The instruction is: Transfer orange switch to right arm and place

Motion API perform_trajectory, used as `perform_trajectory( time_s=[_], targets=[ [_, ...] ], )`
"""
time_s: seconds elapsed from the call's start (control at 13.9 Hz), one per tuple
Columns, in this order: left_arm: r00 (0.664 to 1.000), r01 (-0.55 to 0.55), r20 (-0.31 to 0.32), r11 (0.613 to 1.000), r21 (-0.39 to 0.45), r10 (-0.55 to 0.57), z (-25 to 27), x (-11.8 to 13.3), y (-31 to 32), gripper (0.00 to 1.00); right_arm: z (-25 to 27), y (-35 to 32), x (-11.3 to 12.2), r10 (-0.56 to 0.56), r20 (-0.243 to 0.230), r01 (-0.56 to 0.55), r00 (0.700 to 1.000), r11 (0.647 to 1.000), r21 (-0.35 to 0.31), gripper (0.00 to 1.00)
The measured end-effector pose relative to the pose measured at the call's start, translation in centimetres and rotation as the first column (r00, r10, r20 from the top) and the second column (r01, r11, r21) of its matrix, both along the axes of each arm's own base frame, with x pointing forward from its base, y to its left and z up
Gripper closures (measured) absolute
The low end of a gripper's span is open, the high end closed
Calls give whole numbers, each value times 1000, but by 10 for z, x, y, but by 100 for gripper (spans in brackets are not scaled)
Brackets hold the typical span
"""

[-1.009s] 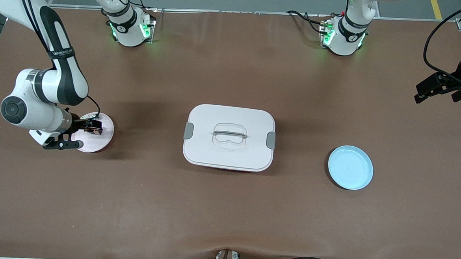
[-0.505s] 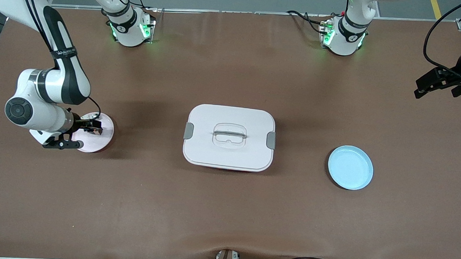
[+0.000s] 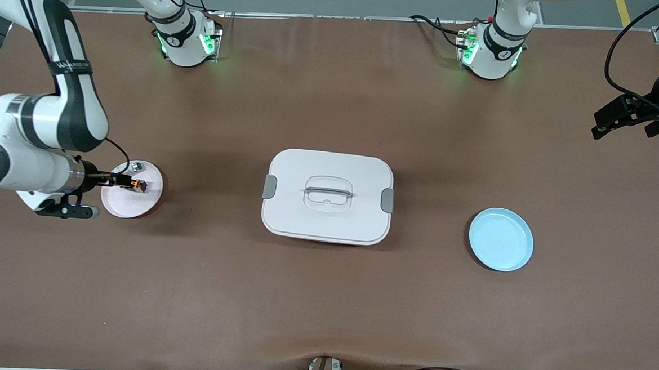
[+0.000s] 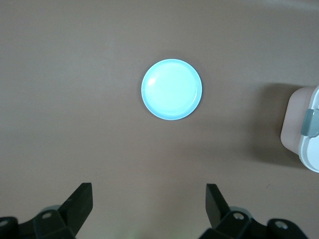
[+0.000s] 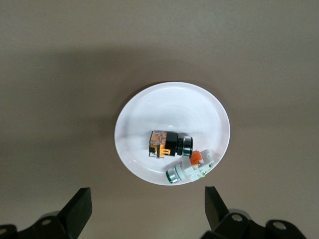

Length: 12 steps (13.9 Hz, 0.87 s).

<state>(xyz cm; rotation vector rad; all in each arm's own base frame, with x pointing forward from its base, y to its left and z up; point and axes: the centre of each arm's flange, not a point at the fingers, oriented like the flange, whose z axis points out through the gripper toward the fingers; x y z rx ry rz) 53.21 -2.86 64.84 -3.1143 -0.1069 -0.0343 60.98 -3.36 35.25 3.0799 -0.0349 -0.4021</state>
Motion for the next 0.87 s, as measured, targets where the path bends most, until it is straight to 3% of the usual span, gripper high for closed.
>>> perform_trajectory(
  time_s=[0.36,0.87],
  targets=[
    [1000,18,-2,1000,-21,-18,0,-1,-12,0,99,22,-6,11,100,-12,995,1000,13,0],
    [998,49,-48,999,-17,-50,-3,-9,-28,0,214,33,-68,14,238,-17,971,1000,9,0]
  ],
)
